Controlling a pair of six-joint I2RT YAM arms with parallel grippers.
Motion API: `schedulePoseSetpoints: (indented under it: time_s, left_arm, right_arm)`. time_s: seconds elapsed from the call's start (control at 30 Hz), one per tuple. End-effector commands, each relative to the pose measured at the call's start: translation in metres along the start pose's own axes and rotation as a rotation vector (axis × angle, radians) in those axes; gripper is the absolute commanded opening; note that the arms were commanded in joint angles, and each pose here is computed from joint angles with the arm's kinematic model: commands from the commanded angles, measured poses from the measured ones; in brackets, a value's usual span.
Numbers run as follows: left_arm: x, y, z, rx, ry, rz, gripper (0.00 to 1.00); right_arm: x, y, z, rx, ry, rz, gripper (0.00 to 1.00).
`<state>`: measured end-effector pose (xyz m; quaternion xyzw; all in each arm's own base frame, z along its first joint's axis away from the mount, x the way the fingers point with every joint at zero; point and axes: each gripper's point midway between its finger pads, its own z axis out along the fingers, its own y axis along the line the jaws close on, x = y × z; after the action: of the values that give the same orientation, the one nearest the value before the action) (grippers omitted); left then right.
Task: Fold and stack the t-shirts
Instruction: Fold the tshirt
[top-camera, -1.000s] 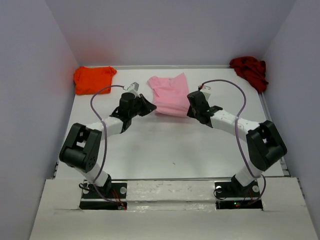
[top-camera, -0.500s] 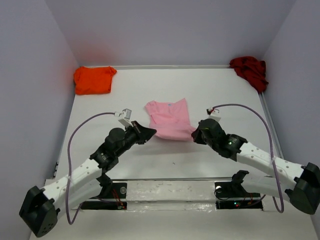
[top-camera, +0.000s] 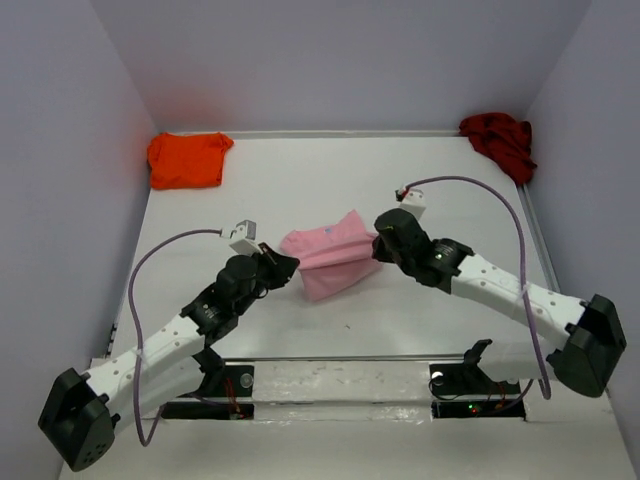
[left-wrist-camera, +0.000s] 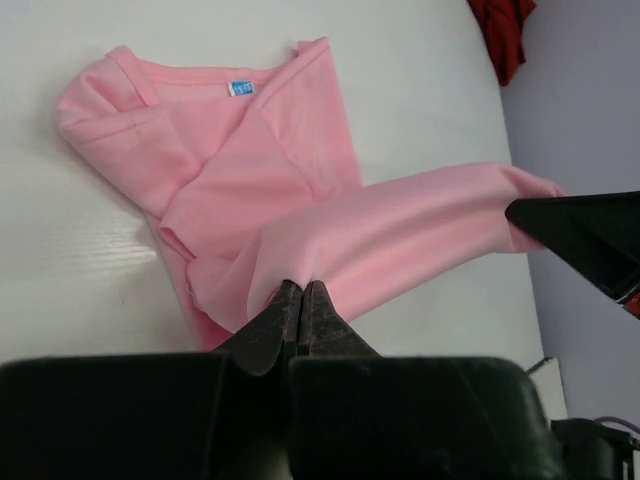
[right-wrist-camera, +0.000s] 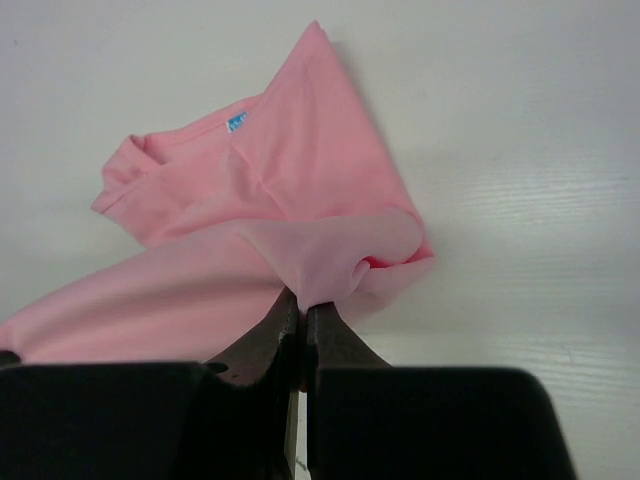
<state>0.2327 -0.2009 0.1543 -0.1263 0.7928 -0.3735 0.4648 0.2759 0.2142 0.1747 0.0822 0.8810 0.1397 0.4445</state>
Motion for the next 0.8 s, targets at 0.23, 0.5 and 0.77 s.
schedulePoseSetpoints:
  time_s: [0.23, 0.5, 0.77]
  left_arm:
    - [-0.07, -0.011, 0.038, -0.115, -0.189, 0.06, 0.0]
    - [-0.092, -0.006, 0.025, -0.158, -0.248, 0.059, 0.48]
    - [-0.107, -0.004, -0.001, -0.164, -0.318, 0.071, 0.73]
  right_arm:
    - [-0.047, 0.065, 0.119, 0.076, -0.085, -0.099, 0.0]
    - [-0.038, 0.079, 0.168, 0.084, -0.072, -0.195, 0.8]
    - [-0.061, 0.081, 0.125, 0.004, -0.106, -0.206, 0.91]
